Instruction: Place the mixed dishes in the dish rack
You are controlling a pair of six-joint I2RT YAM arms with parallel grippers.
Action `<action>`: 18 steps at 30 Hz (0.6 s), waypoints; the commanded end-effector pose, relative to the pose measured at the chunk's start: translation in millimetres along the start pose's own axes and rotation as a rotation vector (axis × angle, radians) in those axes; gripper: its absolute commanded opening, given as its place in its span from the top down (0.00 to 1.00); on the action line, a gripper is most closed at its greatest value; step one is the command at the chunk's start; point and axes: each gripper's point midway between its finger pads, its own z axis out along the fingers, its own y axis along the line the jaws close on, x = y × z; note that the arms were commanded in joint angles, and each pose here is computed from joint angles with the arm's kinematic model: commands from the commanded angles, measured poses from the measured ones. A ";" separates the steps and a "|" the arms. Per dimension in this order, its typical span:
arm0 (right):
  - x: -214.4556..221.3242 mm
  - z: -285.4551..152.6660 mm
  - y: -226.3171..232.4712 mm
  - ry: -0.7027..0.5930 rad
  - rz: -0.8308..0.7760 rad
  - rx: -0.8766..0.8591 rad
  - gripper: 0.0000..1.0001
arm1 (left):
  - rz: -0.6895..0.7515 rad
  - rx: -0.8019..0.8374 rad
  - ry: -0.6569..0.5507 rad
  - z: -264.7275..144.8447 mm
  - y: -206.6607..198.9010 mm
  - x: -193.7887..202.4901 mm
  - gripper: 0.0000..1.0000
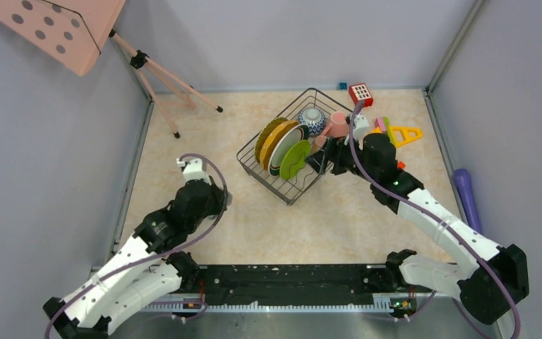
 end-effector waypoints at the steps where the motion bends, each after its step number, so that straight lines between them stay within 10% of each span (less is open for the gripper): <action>1: -9.3 -16.8 57.7 -0.053 -0.121 -0.359 0.19 | -0.060 0.247 -0.188 -41.0 -45.5 -62.6 1.00; 18: -5.6 -79.6 142.2 -0.100 -0.275 -0.987 0.11 | 0.017 1.053 -0.315 -166.1 -174.8 -123.8 1.00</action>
